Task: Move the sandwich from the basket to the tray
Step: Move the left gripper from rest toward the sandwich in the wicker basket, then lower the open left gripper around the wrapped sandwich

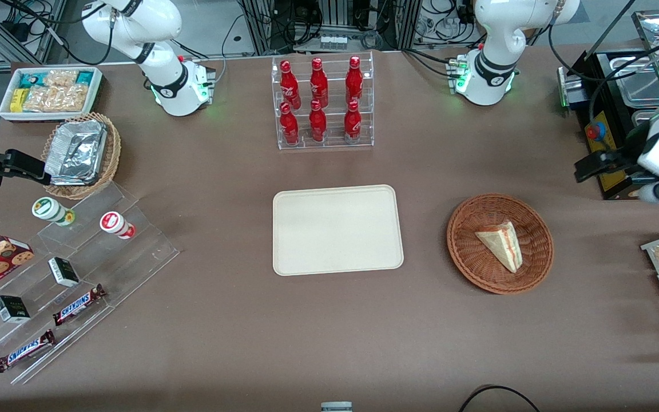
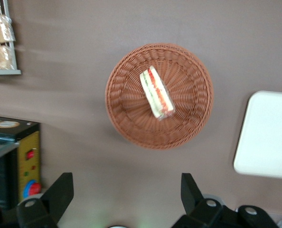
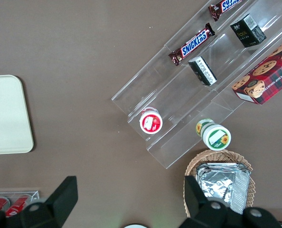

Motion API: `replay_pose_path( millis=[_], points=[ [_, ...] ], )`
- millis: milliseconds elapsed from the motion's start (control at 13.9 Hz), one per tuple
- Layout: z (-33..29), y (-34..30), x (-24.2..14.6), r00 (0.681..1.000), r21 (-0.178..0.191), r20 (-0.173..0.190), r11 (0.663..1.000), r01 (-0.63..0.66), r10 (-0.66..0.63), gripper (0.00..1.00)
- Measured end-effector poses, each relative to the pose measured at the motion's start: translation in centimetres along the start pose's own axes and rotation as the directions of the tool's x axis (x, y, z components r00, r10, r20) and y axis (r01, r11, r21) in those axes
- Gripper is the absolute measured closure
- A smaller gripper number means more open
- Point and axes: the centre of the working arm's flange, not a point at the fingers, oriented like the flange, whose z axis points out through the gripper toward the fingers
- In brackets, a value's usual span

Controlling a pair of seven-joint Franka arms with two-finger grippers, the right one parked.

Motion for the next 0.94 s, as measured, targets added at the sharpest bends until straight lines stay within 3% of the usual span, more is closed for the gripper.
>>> replay_pose_path(
  millis=[216, 504, 935],
  points=[
    [5.0, 2.5, 0.3, 0.988, -0.019, -0.045, 0.989, 0.147, -0.148, 0.00],
    [11.0, 3.5, -0.4, 0.950, -0.081, -0.125, 0.957, 0.279, -0.287, 0.00],
    [17.8, 3.6, -2.1, 0.937, -0.107, -0.148, 0.947, 0.302, -0.315, 0.00]
  ],
)
